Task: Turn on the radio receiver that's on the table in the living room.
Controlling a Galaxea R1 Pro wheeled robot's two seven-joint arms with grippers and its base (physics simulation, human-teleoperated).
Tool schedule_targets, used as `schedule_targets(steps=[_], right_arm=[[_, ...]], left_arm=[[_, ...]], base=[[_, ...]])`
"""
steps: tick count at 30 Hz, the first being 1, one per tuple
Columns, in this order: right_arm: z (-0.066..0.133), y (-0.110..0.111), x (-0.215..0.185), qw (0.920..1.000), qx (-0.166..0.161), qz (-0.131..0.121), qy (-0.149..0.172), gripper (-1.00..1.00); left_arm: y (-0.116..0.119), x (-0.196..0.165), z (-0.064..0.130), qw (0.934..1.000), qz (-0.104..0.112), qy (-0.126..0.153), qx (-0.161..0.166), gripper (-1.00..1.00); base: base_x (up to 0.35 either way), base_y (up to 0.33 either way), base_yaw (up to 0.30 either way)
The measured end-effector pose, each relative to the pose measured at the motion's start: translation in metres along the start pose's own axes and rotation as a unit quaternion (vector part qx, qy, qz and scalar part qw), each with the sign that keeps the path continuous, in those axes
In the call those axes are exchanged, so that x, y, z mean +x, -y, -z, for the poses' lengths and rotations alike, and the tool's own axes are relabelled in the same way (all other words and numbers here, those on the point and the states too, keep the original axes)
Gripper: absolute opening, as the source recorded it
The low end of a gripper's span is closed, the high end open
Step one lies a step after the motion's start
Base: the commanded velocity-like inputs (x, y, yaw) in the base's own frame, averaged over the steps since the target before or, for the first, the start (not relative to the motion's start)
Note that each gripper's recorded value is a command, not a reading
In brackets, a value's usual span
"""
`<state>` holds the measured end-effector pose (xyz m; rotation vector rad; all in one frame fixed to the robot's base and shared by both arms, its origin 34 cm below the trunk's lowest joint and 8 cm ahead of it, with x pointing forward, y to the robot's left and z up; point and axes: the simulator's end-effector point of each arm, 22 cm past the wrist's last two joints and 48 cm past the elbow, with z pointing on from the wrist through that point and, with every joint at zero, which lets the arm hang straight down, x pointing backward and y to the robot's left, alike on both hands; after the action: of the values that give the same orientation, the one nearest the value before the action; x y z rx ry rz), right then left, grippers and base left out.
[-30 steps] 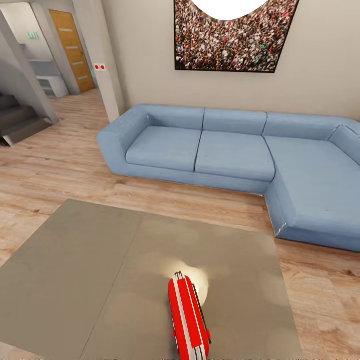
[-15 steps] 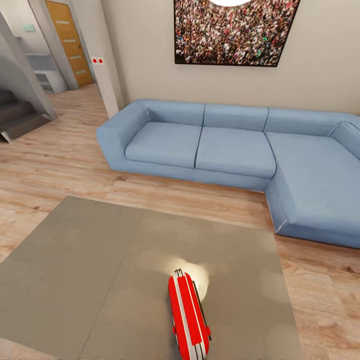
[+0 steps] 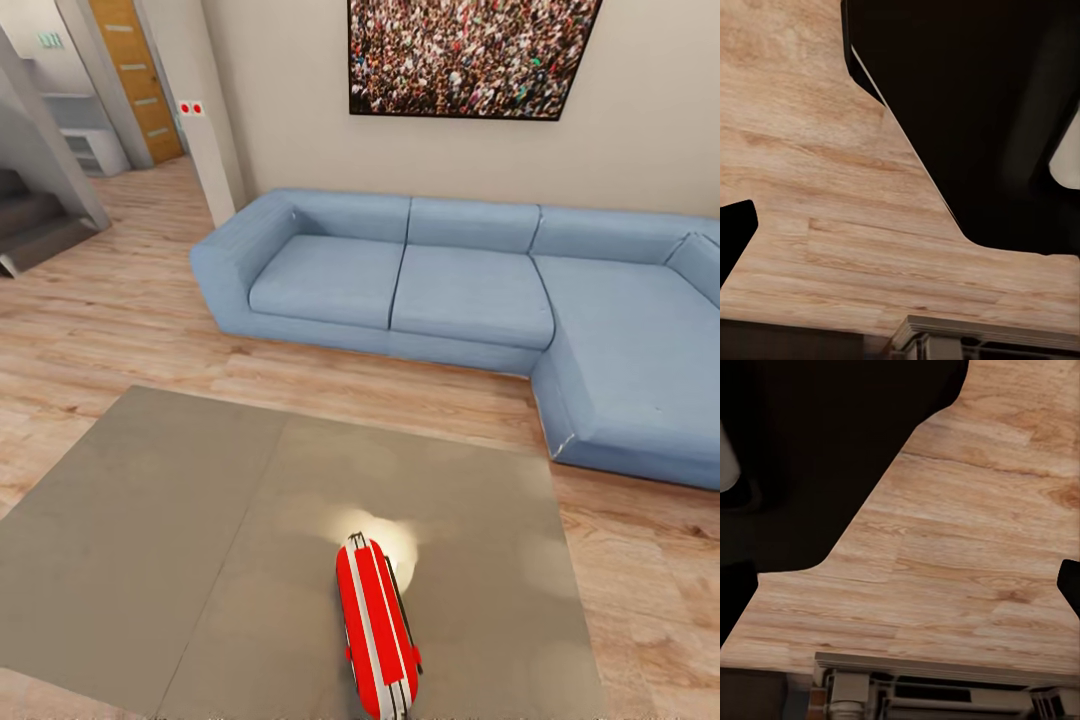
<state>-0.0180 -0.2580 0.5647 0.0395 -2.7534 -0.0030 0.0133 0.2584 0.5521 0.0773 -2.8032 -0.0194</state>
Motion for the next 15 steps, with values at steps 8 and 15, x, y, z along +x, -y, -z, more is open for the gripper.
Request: schedule_targets(steps=[8, 15], right_arm=[[0.0001, -0.0001, 0.0047, 1.0, 0.0, 0.0, -0.006, 1.0], [0.0003, -0.0001, 0.009, 0.9999, 0.0, 0.0, -0.012, 1.0]], left_arm=[[-0.0003, 0.0051, 0.0, 1.0, 0.0, -0.007, 0.0, 1.0], [-0.0007, 0.0097, 0.0, 0.9999, 0.0, -0.012, -0.001, 1.0]], base=[[0.0, 0.0, 0.0], [0.0, 0.0, 0.0]])
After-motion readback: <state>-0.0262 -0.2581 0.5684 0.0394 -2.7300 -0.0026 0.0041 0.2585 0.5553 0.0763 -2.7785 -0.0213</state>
